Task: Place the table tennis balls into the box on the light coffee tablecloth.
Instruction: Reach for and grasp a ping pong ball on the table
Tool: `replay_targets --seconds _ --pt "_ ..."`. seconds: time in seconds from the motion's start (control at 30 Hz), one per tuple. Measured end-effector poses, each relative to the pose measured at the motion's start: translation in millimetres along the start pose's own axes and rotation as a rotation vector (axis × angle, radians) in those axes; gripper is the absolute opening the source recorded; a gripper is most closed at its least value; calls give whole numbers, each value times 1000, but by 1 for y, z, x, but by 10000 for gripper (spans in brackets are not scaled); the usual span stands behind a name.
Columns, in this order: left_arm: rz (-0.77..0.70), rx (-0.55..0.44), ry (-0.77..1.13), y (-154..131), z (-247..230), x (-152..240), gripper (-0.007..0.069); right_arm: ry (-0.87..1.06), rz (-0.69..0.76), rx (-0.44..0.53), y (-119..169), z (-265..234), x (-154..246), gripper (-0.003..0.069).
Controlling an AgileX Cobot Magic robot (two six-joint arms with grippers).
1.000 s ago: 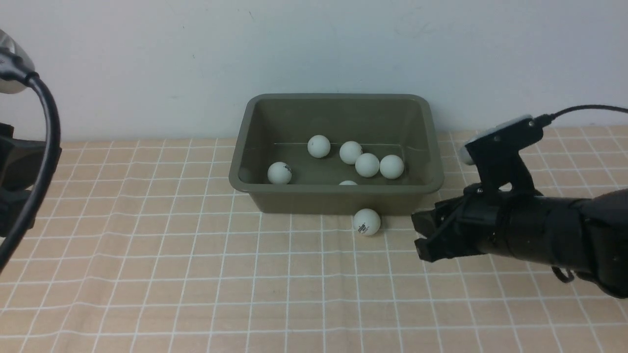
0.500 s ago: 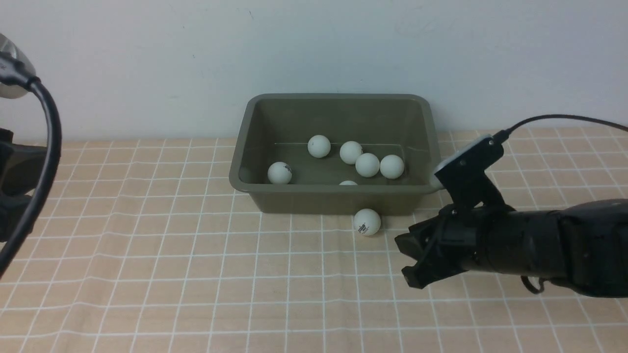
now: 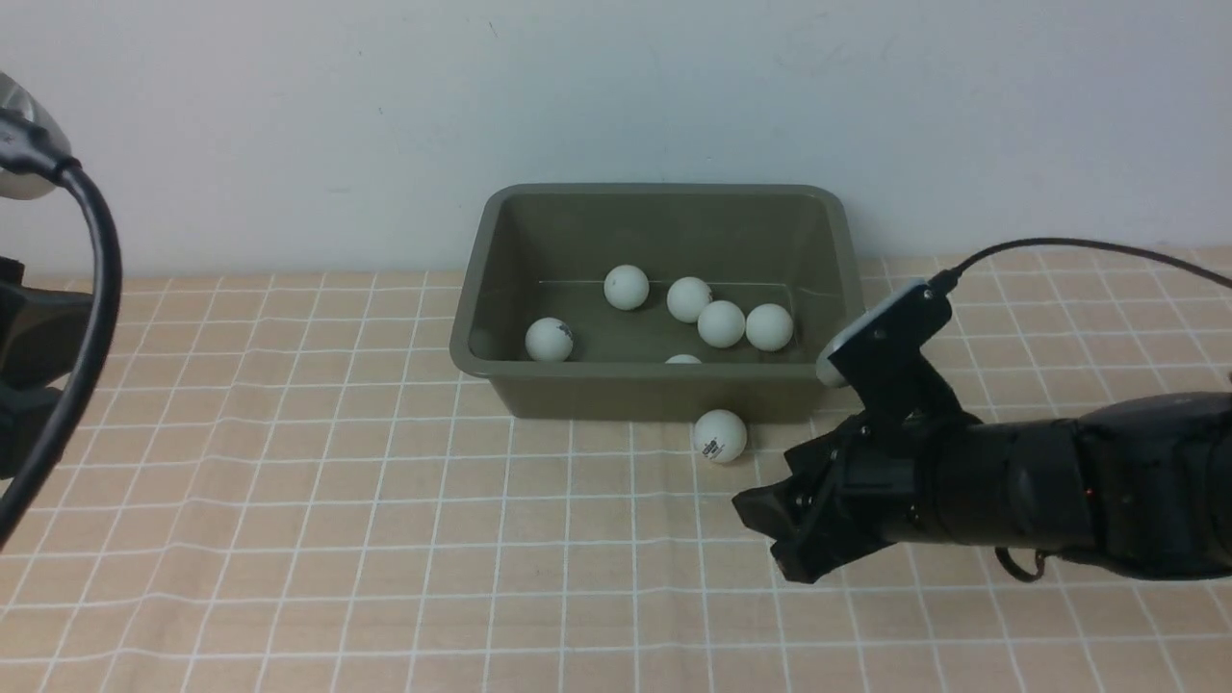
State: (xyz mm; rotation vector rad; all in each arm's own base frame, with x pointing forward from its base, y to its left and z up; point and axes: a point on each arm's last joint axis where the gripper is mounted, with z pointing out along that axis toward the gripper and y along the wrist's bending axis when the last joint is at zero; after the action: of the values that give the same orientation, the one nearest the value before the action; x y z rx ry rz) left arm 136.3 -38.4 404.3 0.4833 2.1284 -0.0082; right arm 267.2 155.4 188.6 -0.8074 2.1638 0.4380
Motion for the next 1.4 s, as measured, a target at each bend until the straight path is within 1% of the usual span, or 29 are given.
replay_targets --seconds 0.13,0.17,0.2,0.23,0.27,0.3,0.37,0.43,0.47,0.5,0.53,0.6,0.63,0.67,0.73,0.77,0.8,0.93,1.03,1.07,1.13,1.2,1.3,1.37,1.4 --pt "1 -1 1 0 0 0 266 -15 -3 97 -6 -13 -7 417" --pt "1 -1 2 0 0 0 266 -18 3 128 -9 -16 -8 414" --pt "1 0 2 0 0 0 266 -19 17 181 -13 -20 -9 409" --pt "1 0 2 0 0 0 266 -19 15 181 -13 -21 -8 408" --pt "1 0 2 0 0 0 266 -9 38 260 -19 -24 -7 400" --pt "1 0 2 0 0 0 266 0 65 317 -24 -25 -6 394" --pt "1 0 2 0 0 0 266 16 132 409 -32 -28 -2 382" --pt "1 0 2 0 0 0 266 16 159 419 -32 -29 -1 371" --pt "1 0 2 0 0 0 266 11 170 399 -31 -28 -2 361" --pt "1 0 2 0 0 0 266 -4 173 333 -25 -26 -3 353" --pt "1 0 2 0 0 0 266 -13 174 294 -22 -25 -4 344" --pt "1 0 2 0 0 0 266 -50 167 124 -7 -22 -9 328" --pt "1 -1 1 0 0 0 266 -55 166 91 -4 -21 -10 327" --pt "1 -1 1 0 0 0 266 -80 157 -18 5 -21 -13 315" --pt "1 -1 0 0 0 0 266 -110 143 -170 19 -23 -17 301" --pt "1 -1 0 0 0 0 266 -112 141 -183 20 -23 -17 301" --pt "1 -1 0 0 0 0 266 -122 116 -275 28 -25 -18 291" --pt "1 -1 0 0 0 0 266 -89 13 -455 44 -31 -14 276" --pt "2 -1 0 0 0 0 266 -6 -45 -547 52 -35 -5 273" --pt "2 -1 0 0 0 0 266 30 -45 -573 54 -36 -2 273" --pt "2 -1 0 0 0 0 266 129 -46 -594 55 -38 6 273" --pt "2 -1 0 0 0 0 266 218 -37 -567 53 -38 14 273" --pt "2 -1 0 0 0 0 266 324 -17 -464 44 -36 22 273" --pt "2 -1 0 0 0 0 266 383 -19 -351 35 -34 28 273" --pt "2 -1 0 0 0 0 266 390 -4 -338 34 -33 28 273"
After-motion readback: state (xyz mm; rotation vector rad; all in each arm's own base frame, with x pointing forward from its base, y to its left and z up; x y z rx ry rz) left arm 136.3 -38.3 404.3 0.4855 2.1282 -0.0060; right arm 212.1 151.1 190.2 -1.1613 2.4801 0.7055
